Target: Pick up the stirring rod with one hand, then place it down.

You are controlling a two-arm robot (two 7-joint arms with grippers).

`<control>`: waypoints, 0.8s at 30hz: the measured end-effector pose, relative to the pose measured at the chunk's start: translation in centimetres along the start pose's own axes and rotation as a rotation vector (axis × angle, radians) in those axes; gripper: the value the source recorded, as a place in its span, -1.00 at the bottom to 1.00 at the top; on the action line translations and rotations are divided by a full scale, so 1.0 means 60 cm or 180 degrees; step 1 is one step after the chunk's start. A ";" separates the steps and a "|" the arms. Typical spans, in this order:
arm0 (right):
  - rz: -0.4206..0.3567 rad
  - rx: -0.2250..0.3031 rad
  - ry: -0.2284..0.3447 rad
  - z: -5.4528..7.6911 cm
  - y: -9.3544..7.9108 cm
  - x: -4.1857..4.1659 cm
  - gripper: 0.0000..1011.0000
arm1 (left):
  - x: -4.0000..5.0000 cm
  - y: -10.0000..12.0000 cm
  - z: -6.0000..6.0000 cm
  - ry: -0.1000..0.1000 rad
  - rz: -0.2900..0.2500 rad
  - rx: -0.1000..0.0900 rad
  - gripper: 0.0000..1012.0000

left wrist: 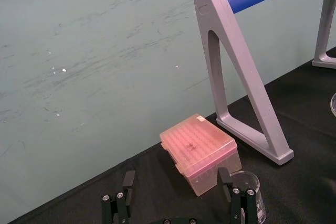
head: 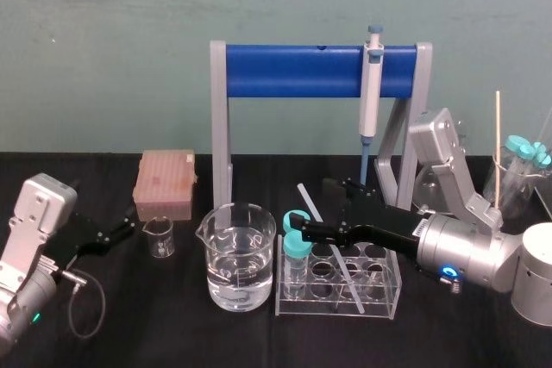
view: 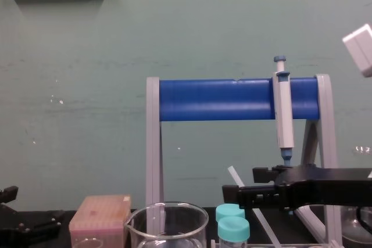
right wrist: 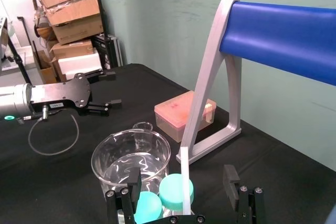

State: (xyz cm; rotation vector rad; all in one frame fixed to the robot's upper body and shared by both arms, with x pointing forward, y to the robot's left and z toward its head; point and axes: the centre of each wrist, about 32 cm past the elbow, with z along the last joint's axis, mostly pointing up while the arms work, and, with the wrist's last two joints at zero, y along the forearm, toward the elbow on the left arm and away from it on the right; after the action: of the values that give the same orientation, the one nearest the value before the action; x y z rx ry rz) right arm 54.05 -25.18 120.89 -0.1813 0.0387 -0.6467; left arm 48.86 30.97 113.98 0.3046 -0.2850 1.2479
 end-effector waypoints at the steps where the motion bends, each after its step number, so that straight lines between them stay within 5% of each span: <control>1: 0.0012 -0.0004 0.0002 0.000 0.005 0.002 0.98 | 0.000 0.000 0.000 0.0000 0.0000 0.0000 0.98; 24: 0.0052 -0.0052 0.0021 -0.006 0.030 0.011 0.98 | 0.000 0.000 0.000 0.0000 0.0000 0.0000 0.98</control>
State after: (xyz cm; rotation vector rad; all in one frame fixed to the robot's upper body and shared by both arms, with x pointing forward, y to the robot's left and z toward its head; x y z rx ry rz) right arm 55.64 -24.22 120.24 -0.1946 0.0519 -0.6309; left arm 48.86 30.97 113.98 0.3046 -0.2850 1.2480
